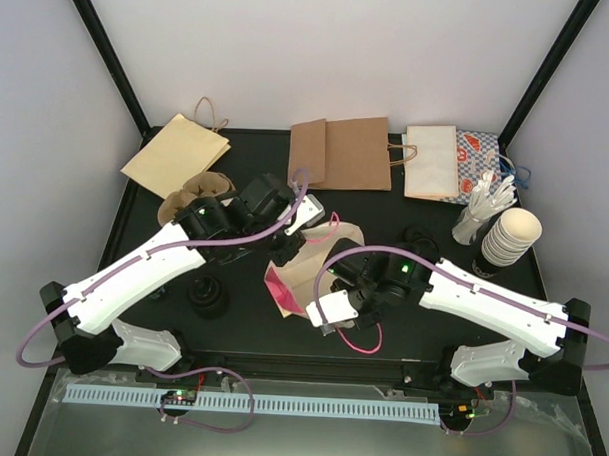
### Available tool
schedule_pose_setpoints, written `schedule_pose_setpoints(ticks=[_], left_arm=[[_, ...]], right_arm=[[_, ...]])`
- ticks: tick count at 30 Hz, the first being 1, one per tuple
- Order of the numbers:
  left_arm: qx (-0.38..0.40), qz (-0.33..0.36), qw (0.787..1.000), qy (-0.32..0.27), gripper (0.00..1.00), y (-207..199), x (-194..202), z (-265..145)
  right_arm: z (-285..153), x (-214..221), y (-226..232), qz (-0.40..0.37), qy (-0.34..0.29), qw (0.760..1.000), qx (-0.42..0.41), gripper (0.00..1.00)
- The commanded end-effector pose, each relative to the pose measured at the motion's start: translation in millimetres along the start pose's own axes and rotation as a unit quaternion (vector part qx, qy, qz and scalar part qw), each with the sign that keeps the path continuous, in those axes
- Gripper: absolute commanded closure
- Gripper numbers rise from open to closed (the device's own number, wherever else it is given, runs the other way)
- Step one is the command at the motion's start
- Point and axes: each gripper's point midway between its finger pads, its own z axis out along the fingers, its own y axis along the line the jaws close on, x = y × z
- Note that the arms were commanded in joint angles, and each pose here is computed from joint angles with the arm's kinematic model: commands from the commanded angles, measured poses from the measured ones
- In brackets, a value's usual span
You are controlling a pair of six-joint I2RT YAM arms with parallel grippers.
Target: Pack the takeout coffee
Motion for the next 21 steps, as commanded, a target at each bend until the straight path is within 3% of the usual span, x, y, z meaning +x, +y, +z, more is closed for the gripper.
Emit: schedule_pose_setpoints(ticks=[1,15,21], left_arm=[[-0.057,0.008,0.998,-0.013,0.98,19,-14,-8],[-0.074,0.022,0.997,-0.016,0.99,21,-26,-15],[0.018,0.043,0.999,-0.014,0.99,-20,-26,-5]], right_arm=[[-11,8,16,0.019,0.02,0.999,-0.02,0.99],[-25,9,18,0.034,0.031,0.999,-0.026,0.99],[-42,10,-34,0.048,0.037,0.991,0.121,0.99]])
